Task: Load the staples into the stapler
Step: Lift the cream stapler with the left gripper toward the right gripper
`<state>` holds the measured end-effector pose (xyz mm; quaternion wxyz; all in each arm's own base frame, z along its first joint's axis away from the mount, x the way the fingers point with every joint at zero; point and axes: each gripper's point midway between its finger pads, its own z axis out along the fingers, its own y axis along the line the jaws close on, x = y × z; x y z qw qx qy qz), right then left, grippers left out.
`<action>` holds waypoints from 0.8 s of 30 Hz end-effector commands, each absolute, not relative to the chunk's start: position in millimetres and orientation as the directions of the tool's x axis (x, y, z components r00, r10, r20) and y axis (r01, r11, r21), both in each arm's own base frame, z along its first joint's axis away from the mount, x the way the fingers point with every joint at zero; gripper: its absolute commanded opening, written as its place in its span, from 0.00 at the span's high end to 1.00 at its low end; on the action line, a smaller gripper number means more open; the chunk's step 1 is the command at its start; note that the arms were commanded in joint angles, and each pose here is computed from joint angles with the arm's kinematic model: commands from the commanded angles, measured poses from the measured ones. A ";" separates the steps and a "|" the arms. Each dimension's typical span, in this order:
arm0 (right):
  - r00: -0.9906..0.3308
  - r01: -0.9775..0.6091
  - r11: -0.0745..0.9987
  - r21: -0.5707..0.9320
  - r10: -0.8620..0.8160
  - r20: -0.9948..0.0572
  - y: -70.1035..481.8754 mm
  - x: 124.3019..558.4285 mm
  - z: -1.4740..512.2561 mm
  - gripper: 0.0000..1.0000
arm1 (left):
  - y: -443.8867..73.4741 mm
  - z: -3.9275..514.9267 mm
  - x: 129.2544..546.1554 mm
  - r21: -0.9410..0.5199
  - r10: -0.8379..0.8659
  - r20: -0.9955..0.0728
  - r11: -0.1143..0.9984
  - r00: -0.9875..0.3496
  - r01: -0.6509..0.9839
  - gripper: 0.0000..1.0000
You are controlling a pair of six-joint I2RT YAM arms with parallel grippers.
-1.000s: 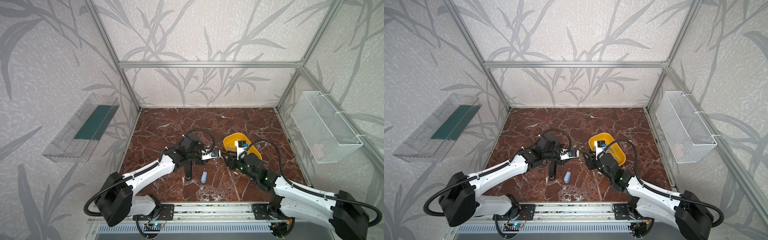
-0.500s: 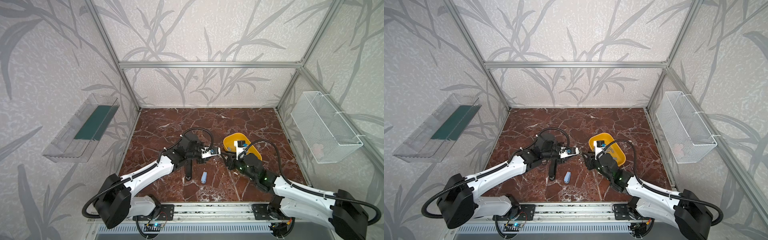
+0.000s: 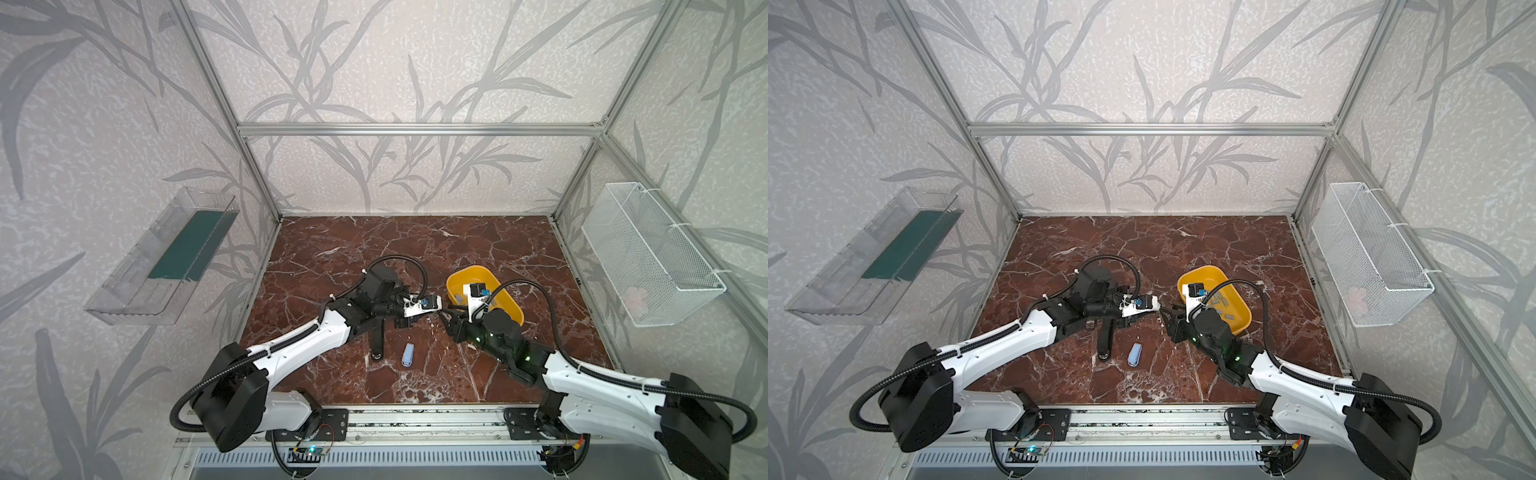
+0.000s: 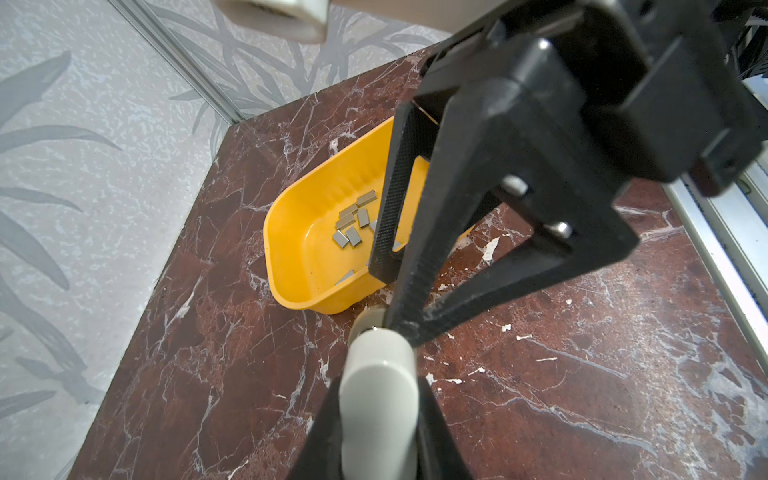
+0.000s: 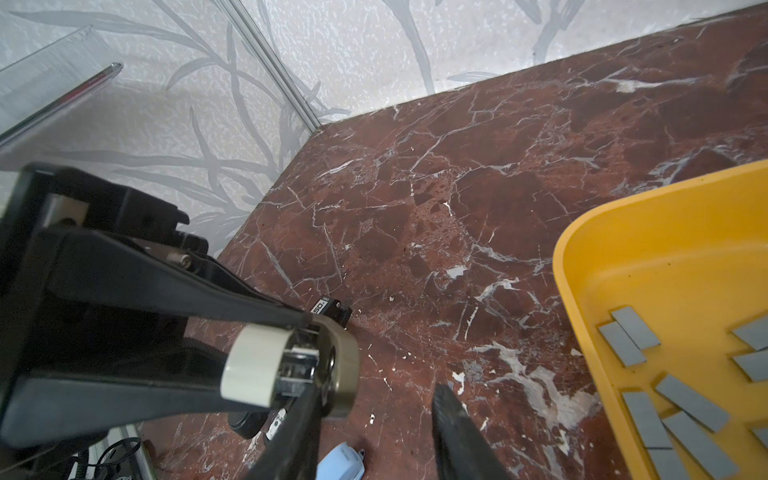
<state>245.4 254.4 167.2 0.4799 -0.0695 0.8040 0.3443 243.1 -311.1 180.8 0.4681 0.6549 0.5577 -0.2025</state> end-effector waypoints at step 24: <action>-0.555 -0.378 0.794 0.476 0.217 -0.803 258.1 254.4 122.7 0.65 | -317.7 257.7 206.8 0.445 0.185 -0.887 0.092 0.424 0.891 1.00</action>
